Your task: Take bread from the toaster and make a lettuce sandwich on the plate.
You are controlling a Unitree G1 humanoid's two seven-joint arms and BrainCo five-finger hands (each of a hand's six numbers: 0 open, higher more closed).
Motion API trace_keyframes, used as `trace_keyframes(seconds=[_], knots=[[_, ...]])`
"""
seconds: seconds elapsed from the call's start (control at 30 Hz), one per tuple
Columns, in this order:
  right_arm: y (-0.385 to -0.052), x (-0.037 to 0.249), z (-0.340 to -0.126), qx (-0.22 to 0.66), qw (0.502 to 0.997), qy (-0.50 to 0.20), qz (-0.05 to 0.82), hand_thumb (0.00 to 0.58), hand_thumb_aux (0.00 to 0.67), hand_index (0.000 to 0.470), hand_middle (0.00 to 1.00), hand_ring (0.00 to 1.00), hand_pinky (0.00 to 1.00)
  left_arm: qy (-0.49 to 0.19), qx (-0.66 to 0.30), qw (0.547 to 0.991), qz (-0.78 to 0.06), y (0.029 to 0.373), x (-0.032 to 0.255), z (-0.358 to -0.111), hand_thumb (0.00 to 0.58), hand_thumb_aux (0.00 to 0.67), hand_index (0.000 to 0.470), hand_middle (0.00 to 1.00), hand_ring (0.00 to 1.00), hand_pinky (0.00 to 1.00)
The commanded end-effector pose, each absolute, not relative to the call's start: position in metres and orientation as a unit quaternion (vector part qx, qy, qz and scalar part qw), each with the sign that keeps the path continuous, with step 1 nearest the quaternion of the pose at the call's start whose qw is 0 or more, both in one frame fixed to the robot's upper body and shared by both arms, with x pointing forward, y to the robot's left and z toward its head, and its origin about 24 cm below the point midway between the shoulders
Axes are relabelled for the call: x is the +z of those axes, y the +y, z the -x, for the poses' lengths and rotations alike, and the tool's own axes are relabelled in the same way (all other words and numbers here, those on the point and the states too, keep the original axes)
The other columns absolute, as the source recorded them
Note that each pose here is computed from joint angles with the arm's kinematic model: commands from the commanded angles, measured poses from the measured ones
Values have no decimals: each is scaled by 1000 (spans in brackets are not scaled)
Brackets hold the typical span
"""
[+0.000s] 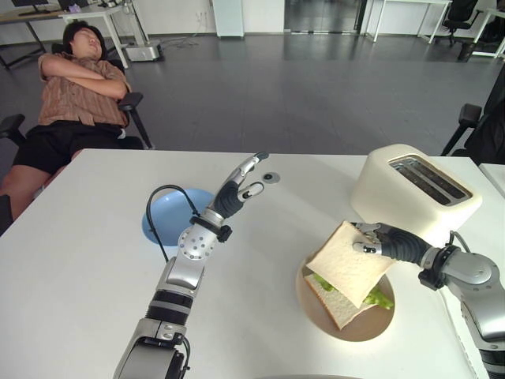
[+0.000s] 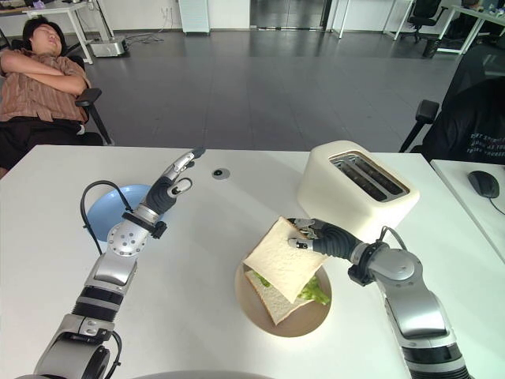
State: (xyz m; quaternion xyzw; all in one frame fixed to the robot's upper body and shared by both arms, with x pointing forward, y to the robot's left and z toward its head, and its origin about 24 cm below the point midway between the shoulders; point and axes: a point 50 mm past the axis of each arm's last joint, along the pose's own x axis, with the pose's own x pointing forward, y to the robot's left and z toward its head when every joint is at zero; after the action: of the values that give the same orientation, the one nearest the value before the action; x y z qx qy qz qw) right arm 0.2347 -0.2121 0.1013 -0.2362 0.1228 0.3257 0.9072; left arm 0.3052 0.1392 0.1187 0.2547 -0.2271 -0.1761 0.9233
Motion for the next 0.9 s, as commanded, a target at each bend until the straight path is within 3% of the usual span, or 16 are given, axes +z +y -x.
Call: trace_keyframes(seconds=[0.03,0.63,0.77,0.9], knots=[[-209,90,-234,327,907,138,227,580,670,470,0,0,0,-225,-178,924,-254,138,120,-305,0,0,0,0,0,0],[-214,54,-233,321,875,191,308,580,670,470,0,0,0,-232,-240,905,-263,129,123,-296,0,0,0,0,0,0],[-213,52,-233,325,870,188,319,580,670,470,0,0,0,-264,-346,870,-232,104,123,-274,0,0,0,0,0,0],[-212,52,-234,326,870,186,319,580,670,470,0,0,0,-249,-502,803,-202,73,102,-238,0,0,0,0,0,0]])
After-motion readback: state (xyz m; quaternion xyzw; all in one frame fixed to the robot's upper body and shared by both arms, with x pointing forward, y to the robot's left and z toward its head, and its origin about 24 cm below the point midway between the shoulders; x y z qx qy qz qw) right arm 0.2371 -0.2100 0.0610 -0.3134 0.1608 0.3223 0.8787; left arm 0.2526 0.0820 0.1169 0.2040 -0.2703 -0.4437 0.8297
